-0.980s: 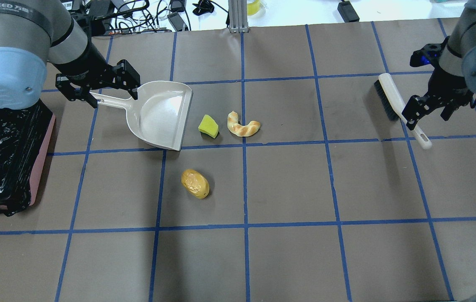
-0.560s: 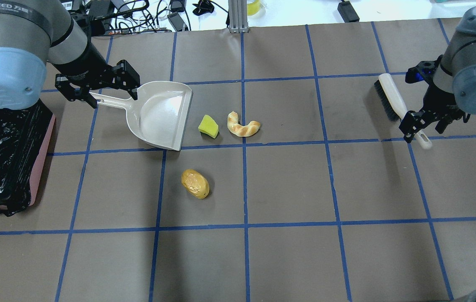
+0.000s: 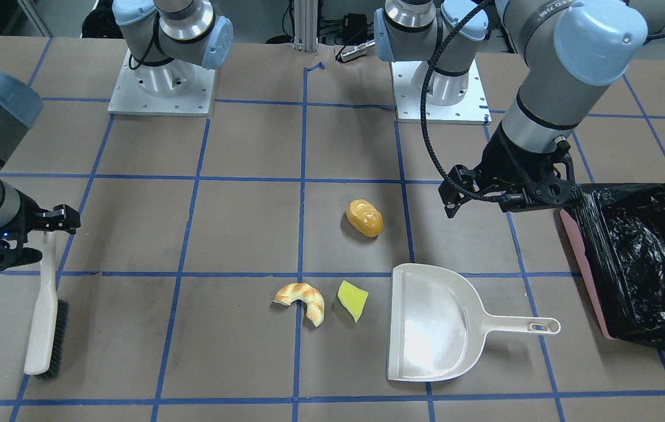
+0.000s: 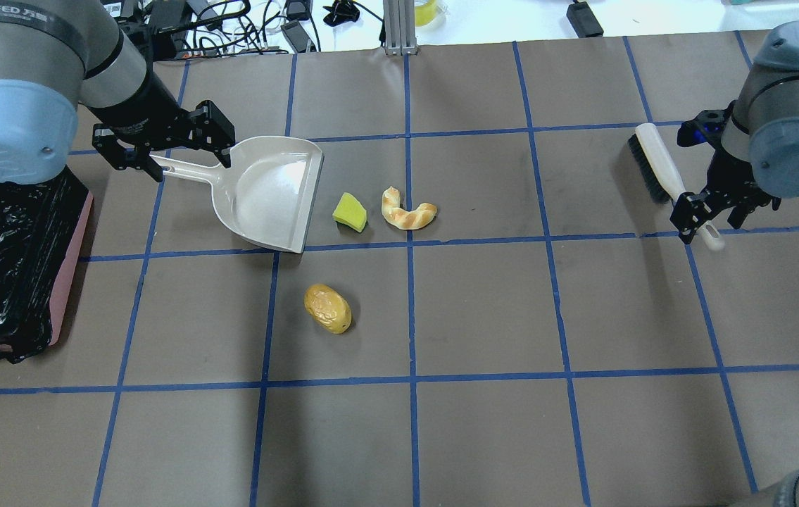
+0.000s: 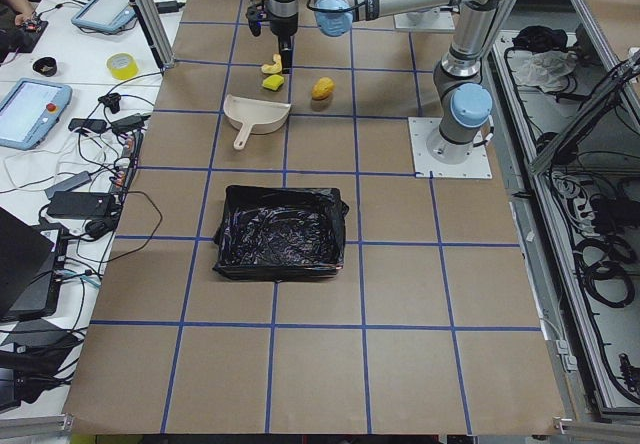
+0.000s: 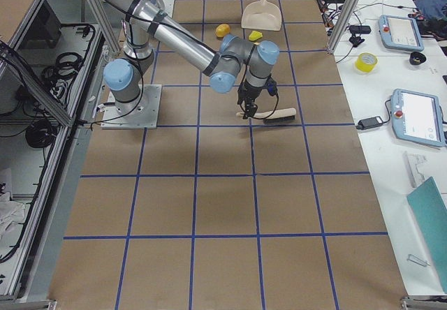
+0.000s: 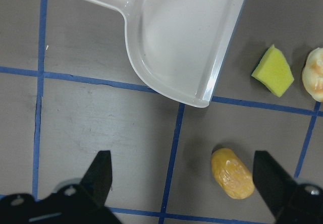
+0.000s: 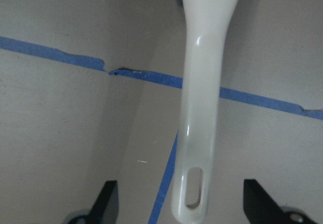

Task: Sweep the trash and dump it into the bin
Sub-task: 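Close the right gripper on the brush handle and lift it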

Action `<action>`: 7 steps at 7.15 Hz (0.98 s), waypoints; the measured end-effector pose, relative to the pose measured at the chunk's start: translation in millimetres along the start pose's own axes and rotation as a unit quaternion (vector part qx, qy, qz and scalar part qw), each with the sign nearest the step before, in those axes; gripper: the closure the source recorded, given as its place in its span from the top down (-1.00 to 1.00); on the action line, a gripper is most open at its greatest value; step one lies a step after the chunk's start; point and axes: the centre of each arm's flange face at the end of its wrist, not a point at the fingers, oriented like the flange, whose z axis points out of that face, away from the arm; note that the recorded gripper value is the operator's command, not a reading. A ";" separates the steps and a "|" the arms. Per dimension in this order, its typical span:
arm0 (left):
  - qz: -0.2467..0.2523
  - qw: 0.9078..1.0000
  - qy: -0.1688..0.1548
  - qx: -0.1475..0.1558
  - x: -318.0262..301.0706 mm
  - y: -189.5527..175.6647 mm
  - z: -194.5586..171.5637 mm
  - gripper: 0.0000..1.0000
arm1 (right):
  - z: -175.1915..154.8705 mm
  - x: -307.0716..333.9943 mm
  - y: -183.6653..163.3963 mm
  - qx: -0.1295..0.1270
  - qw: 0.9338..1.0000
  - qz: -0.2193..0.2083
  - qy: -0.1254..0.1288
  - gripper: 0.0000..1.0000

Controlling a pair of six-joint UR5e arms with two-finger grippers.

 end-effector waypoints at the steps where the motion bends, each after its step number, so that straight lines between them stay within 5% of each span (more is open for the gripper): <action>1: 0.000 1.000 0.000 0.000 -0.1 0.0 0.0 1.00 | 3.6 1.5 -2.7 0.001 1.000 0.001 0.003 -0.01; 3: 0.000 1.000 0.000 0.000 -0.2 -0.1 0.0 1.00 | 5.7 2.3 -4.1 0.001 1.000 0.002 0.004 -0.79; 4: 0.000 1.000 0.000 0.000 -0.3 -0.1 -0.1 1.00 | 5.5 2.8 -4.2 0.001 1.000 0.003 0.004 -1.00; 7: 0.000 1.000 0.000 0.000 -0.2 -0.2 -0.2 1.00 | -1.0 4.7 -5.0 0.007 1.000 0.010 0.005 -1.00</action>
